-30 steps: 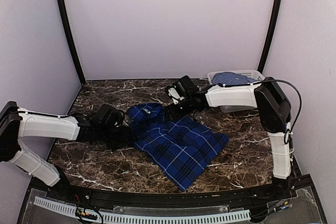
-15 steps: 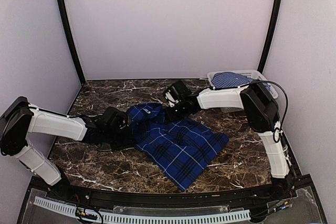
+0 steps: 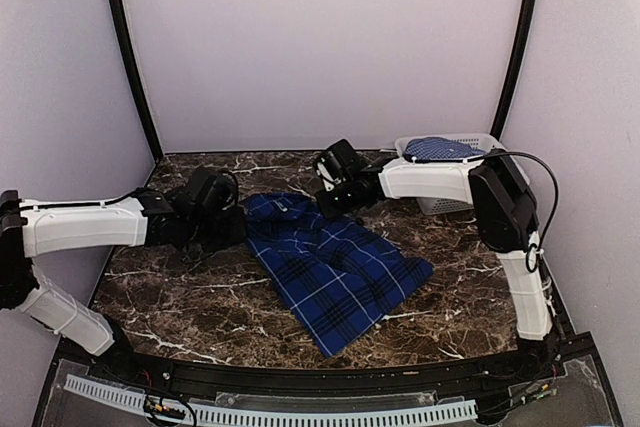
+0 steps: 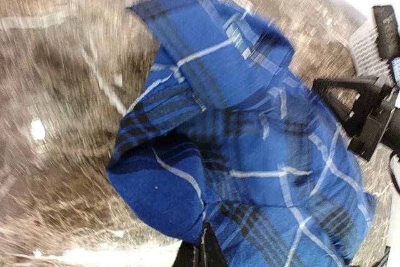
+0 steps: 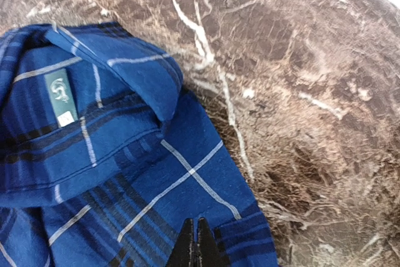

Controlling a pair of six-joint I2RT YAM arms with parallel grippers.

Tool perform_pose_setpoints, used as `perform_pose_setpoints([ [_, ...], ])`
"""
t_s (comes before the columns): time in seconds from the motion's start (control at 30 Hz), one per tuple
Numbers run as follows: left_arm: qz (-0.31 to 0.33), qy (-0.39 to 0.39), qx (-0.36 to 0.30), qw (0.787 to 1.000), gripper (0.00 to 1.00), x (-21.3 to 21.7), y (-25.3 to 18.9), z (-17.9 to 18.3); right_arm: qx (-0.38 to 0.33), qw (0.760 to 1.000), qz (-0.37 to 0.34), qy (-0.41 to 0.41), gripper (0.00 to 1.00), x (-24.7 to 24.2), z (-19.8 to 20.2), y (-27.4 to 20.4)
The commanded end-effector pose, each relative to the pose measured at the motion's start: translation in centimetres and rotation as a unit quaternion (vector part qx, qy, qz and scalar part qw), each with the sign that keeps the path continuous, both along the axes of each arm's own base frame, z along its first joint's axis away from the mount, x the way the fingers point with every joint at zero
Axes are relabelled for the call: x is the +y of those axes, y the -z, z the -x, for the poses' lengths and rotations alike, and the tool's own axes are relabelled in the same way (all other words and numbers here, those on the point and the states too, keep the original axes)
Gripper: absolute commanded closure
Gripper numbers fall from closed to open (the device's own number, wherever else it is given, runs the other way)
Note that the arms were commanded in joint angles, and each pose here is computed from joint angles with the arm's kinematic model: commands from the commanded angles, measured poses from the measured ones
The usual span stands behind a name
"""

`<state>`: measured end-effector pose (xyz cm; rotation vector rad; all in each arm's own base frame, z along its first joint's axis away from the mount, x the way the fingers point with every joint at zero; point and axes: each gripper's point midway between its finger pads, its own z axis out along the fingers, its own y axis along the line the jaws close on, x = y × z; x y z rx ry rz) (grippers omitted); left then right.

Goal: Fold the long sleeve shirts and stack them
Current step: Pick up the crumpled shirt from the center of the board.

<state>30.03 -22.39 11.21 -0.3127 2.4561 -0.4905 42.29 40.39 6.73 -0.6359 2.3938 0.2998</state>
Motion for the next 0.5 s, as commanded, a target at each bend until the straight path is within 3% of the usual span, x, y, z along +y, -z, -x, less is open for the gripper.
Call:
perform_pose_setpoints([
  [0.0,-0.056,0.001,-0.040,0.998,1.00,2.0,-3.2,-0.3,-0.031,0.999,-0.031,-0.008,0.78,0.7,-0.3,-5.2],
  [0.07,-0.061,0.013,-0.041,0.997,1.00,1.9,-3.5,-0.2,-0.015,0.999,-0.037,-0.026,0.61,1.4,0.3,-4.5],
  [0.17,-0.068,0.024,-0.037,0.997,1.00,1.9,-3.5,0.0,0.009,0.999,-0.030,-0.042,0.48,1.9,1.0,-2.7],
  [0.47,-0.078,0.040,-0.022,0.996,1.00,1.9,-2.8,0.1,0.046,0.998,0.018,-0.036,0.42,0.7,2.3,1.7],
])
